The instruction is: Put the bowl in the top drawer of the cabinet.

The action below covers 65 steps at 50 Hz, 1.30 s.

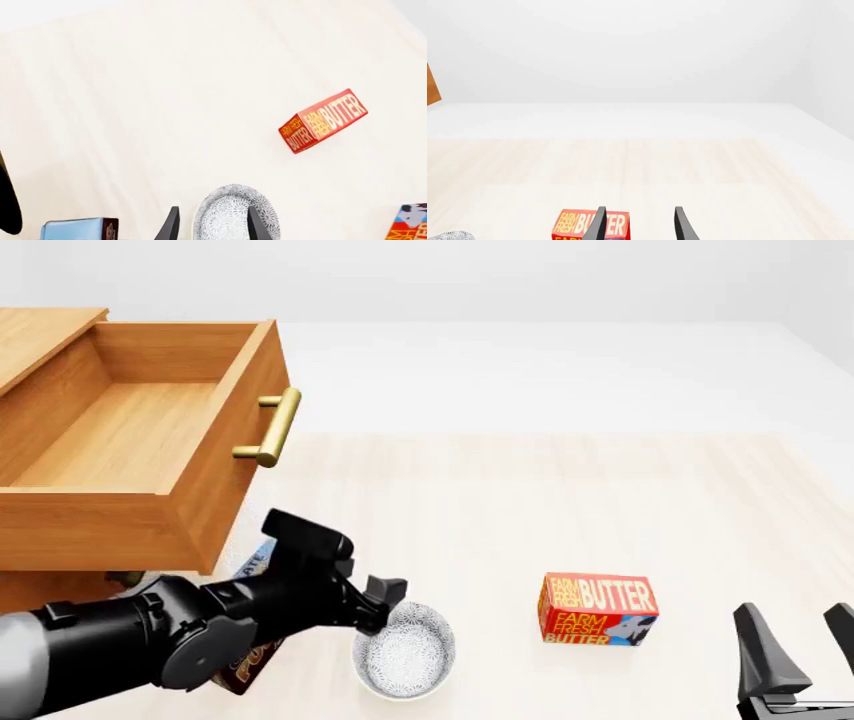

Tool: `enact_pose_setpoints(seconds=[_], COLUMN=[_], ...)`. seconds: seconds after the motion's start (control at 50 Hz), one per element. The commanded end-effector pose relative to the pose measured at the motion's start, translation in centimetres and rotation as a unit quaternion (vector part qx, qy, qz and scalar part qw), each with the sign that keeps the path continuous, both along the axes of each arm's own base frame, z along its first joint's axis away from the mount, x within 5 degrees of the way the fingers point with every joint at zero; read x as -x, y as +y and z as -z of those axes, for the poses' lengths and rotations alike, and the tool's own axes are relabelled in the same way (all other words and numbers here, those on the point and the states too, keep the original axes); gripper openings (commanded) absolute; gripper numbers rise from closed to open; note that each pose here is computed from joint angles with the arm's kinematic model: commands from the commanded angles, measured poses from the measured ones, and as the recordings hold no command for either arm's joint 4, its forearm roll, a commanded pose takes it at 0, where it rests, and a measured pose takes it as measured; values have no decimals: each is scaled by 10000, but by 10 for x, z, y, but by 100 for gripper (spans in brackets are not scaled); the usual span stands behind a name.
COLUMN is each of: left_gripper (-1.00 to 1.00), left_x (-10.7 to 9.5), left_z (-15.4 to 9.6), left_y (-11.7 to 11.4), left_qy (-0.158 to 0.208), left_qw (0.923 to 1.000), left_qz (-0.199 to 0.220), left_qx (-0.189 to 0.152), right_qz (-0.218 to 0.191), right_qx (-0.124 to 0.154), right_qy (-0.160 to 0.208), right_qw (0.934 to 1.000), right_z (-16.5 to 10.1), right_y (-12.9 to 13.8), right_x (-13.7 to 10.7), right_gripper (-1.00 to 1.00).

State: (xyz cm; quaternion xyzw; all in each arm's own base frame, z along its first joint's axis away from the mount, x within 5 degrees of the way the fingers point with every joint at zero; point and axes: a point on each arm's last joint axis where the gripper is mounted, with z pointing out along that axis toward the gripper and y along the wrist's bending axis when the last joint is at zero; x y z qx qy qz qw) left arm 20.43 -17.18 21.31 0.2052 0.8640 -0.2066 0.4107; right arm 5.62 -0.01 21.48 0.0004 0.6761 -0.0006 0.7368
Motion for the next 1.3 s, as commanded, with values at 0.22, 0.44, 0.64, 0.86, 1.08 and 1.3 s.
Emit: enact_pose_setpoints(seconds=[0.22,0.44,0.64,0.86,1.08,1.3], left_gripper=[100,100,100,100,100,100], left_x=[0,-2,-6,-8,-7,-9], left_z=[25,35,40,48,56,64], left_y=[-3,-6,-6,-6,-8,-9], left_qy=[283,398,427,487,578,641], left_qw=[9995,9990,9988,9984,9979,9974], left_qz=[-116,-169,-234,-268,-293,-327], left_qx=[39,71,69,48,62,47], right_qz=[-1,-2,-2,-1,0,0], right_qx=[-1,1,0,0,-1,-1], right_qy=[0,-1,0,0,-1,1], right_qw=[10000,10000,10000,10000,10000,10000], right_z=[0,0,0,0,0,0], right_y=[0,0,0,0,0,0], right_x=[0,0,0,0,0,0], right_gripper=[100,100,100,100,100,100])
